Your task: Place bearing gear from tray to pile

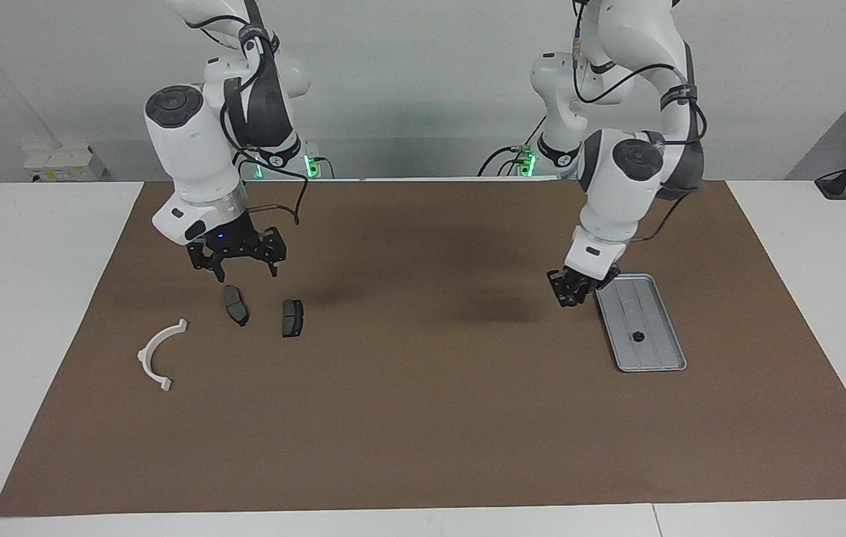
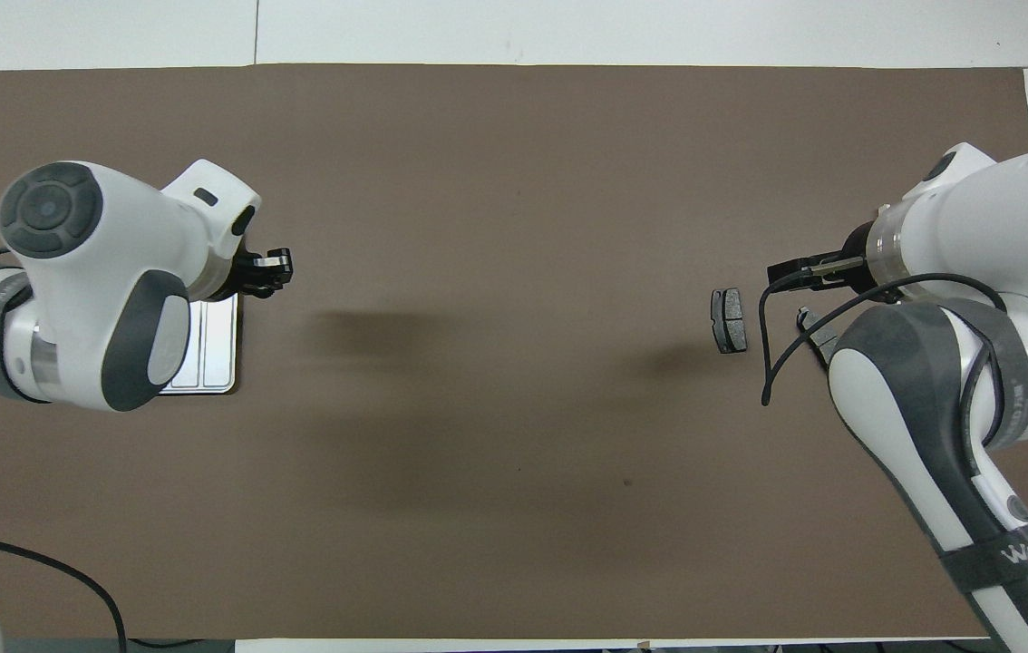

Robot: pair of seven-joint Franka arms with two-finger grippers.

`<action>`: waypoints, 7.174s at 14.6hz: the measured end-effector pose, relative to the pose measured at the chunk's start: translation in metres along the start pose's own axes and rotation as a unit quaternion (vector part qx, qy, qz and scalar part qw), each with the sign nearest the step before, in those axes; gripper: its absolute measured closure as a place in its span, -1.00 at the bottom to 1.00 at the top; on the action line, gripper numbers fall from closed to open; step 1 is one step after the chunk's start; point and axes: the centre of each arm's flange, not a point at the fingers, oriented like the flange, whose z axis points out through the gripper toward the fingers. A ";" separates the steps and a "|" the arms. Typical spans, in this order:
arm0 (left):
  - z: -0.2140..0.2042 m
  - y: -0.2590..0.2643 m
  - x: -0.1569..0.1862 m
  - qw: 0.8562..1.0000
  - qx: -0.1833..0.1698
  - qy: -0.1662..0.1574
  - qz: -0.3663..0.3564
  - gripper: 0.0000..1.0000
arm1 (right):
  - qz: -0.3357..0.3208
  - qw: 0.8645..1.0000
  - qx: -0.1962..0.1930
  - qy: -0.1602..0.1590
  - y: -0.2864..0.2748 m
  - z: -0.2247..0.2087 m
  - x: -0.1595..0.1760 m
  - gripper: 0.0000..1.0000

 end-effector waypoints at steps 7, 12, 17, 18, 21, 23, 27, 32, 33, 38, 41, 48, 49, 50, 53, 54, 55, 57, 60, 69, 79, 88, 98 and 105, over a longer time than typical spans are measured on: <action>0.081 0.132 -0.007 0.999 0.031 -0.003 -0.011 0.30 | 0.000 1.000 0.000 0.000 0.000 0.000 0.000 -1.00; 0.083 0.143 -0.012 0.999 0.034 0.011 -0.018 0.30 | 0.003 1.000 0.000 0.000 0.003 0.000 0.000 -1.00; 0.090 0.158 -0.029 0.999 0.033 0.011 -0.013 0.30 | 0.003 1.000 0.000 -0.001 0.003 0.000 0.000 -1.00; 0.091 0.159 -0.030 0.999 0.032 0.013 -0.012 0.30 | 0.003 1.000 0.000 -0.001 0.004 0.000 0.000 -1.00; 0.104 0.162 -0.040 0.999 0.025 0.018 -0.009 0.30 | 0.004 1.000 0.000 -0.001 0.005 0.000 0.000 -1.00; 0.115 0.162 -0.049 1.000 0.024 0.018 -0.006 0.30 | 0.005 1.000 0.000 -0.001 0.005 0.000 0.000 -1.00; 0.115 0.159 -0.052 1.000 0.021 0.021 -0.005 0.20 | 0.005 1.000 0.000 -0.001 0.006 0.000 0.000 -1.00; 0.104 0.154 -0.046 0.999 0.041 0.018 -0.005 -0.88 | 0.005 1.000 -0.001 -0.001 0.006 0.000 0.000 -1.00; 0.093 0.152 -0.041 0.999 0.048 0.020 -0.006 -1.00 | 0.005 1.000 0.000 -0.001 0.006 0.000 0.000 -1.00; -0.007 0.064 0.019 0.998 0.060 0.032 -0.014 -1.00 | 0.009 1.000 0.001 -0.001 -0.005 0.000 0.000 -1.00; -0.053 -0.025 0.051 0.997 0.068 0.024 -0.002 -1.00 | 0.044 0.999 0.005 -0.001 -0.047 -0.001 -0.003 -1.00; -0.072 -0.214 0.097 0.999 0.024 -0.003 0.041 -1.00 | 0.118 0.993 0.019 0.005 -0.173 0.007 -0.023 -1.00; -0.072 -0.239 0.100 0.999 0.017 -0.005 0.046 -1.00 | 0.126 0.992 0.023 0.008 -0.189 0.014 -0.025 -1.00; -0.071 -0.259 0.101 0.999 0.012 -0.005 0.049 -1.00 | 0.136 0.990 0.026 0.010 -0.204 0.021 -0.026 -1.00; -0.049 -0.279 0.100 0.998 0.012 0.007 0.054 -1.00 | 0.162 0.986 0.032 0.008 -0.239 0.041 -0.028 -1.00; -0.032 -0.276 0.099 0.998 0.012 0.013 0.056 -1.00 | 0.166 0.985 0.033 0.007 -0.248 0.046 -0.027 -1.00; -0.012 -0.274 0.097 0.998 0.012 0.017 0.058 -1.00 | 0.169 0.985 0.034 0.006 -0.258 0.050 -0.025 -1.00; 0.021 -0.273 0.095 0.998 0.013 0.022 0.060 -1.00 | 0.172 0.984 0.037 0.006 -0.276 0.055 -0.022 -1.00; 0.052 -0.268 0.096 0.998 0.014 0.024 0.065 -1.00 | 0.174 0.984 0.041 0.005 -0.303 0.061 -0.019 -1.00; 0.080 -0.197 0.079 0.996 0.008 0.008 0.086 -1.00 | 0.207 0.978 0.007 -0.001 -0.385 0.109 -0.004 -1.00; 0.107 -0.207 0.062 0.997 0.011 0.003 0.081 -1.00 | 0.243 0.970 -0.005 -0.005 -0.392 0.151 0.022 -1.00; 0.110 -0.207 0.060 0.997 0.011 0.004 0.081 -0.07 | 0.247 0.969 -0.009 -0.010 -0.404 0.177 0.043 -1.00; 0.014 -0.208 0.106 0.998 -0.016 0.002 0.054 0.52 | 0.248 0.969 -0.015 -0.015 -0.404 0.191 0.042 -0.77; 0.003 -0.183 0.121 0.990 -0.042 0.053 -0.124 0.52 | 0.251 0.968 -0.012 -0.012 -0.403 0.185 0.047 -0.03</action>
